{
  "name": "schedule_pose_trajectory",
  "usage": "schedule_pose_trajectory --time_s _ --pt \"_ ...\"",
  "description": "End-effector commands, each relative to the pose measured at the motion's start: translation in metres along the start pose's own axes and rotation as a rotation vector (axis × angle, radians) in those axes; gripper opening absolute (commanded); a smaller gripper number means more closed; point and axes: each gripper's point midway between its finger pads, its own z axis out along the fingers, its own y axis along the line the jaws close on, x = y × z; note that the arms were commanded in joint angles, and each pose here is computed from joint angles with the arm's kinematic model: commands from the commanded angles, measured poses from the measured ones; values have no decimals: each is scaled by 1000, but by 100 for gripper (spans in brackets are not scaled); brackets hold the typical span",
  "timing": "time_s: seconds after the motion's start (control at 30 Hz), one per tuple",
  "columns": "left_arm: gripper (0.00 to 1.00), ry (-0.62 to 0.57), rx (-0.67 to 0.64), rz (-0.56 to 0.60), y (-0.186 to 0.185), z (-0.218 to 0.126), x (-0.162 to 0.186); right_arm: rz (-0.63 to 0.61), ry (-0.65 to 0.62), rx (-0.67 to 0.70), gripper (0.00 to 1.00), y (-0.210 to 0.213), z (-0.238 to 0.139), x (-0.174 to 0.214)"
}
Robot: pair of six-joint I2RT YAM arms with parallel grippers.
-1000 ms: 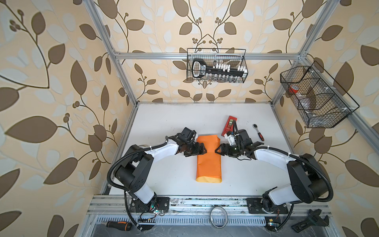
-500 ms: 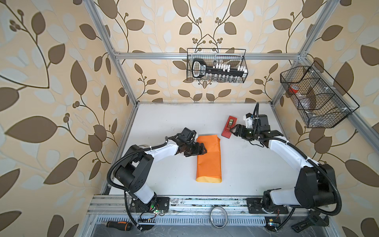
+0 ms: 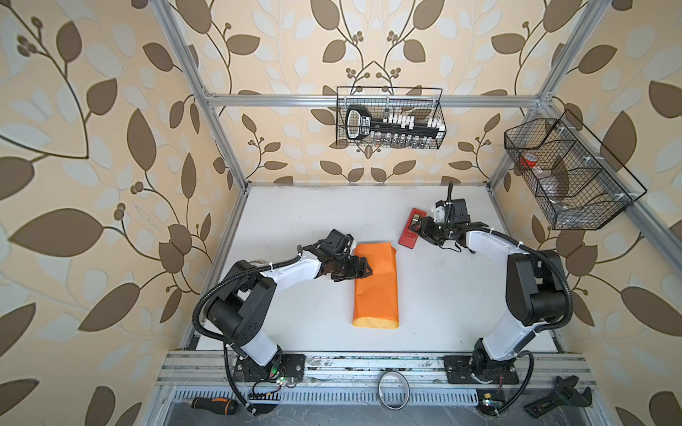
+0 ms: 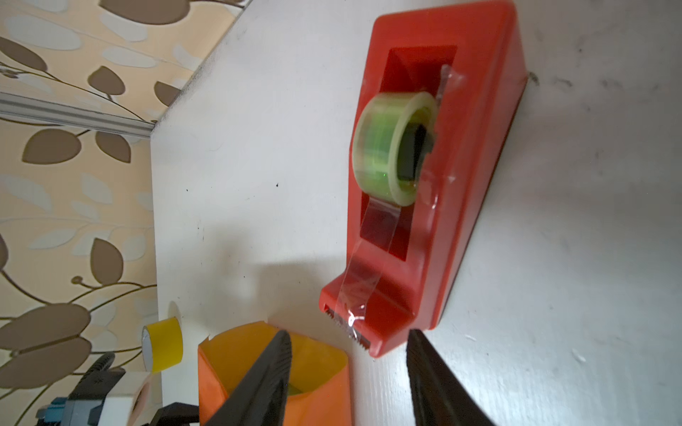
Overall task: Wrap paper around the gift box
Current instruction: 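Release the paper with the right gripper and raise it away from the box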
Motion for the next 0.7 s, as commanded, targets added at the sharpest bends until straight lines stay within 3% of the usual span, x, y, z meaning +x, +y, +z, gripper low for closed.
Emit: schedule_pose_trajectory --time_s 0.0,0.67 --pt "84 63 -90 -20 27 3 22 16 -23 -49 50 10 7 -16" --pt "84 62 -89 -19 27 3 23 118 21 -57 39 -10 36 -7"
